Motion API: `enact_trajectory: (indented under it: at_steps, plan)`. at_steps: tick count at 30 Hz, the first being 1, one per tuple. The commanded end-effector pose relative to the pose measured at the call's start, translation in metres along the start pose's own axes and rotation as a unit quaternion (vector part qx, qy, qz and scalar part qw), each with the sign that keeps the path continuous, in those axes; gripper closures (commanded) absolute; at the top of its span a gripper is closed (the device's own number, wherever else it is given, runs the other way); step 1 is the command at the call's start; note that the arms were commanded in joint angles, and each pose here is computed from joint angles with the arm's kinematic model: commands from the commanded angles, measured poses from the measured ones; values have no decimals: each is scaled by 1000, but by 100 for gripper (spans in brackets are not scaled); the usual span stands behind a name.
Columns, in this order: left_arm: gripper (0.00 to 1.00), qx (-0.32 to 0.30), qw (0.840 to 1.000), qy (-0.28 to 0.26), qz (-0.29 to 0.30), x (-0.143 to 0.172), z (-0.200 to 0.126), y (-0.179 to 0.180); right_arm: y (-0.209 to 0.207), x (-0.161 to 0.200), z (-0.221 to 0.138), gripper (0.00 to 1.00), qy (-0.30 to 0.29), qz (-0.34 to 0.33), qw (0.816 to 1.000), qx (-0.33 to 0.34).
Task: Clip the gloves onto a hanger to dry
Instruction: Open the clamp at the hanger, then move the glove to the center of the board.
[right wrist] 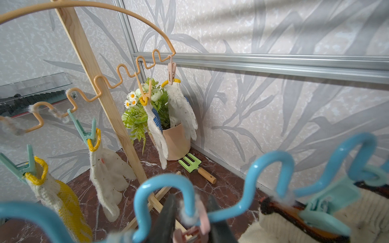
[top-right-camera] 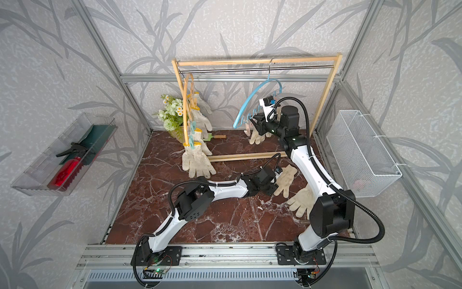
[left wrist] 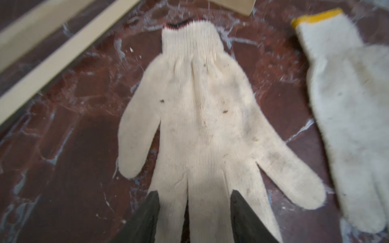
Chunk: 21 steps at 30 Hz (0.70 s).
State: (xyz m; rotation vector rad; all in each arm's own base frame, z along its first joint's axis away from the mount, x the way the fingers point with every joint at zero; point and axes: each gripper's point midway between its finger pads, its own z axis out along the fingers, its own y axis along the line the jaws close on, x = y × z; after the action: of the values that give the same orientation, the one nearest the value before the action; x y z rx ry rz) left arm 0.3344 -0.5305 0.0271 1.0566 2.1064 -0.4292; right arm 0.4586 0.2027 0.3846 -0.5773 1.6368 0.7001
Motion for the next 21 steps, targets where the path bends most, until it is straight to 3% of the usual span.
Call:
enact_trajectory:
  at_steps: [1,5,6,11,21]
  plan:
    - [55,-23,997,62,30,29,0,1,9,-22,-8,75,-24,-11,1000,-5]
    - [96,-61,995,66,44,33,-13,13,8,-21,-5,75,-25,-8,1000,-7]
    - [100,-81,994,65,39,34,-20,20,8,-20,-5,75,-24,-8,1000,-8]
    - [100,-133,987,68,52,50,-65,45,7,-19,-4,75,-24,-4,1000,-8]
    - [100,-138,982,131,12,120,-149,59,8,-18,-3,75,-24,-4,1000,-11]
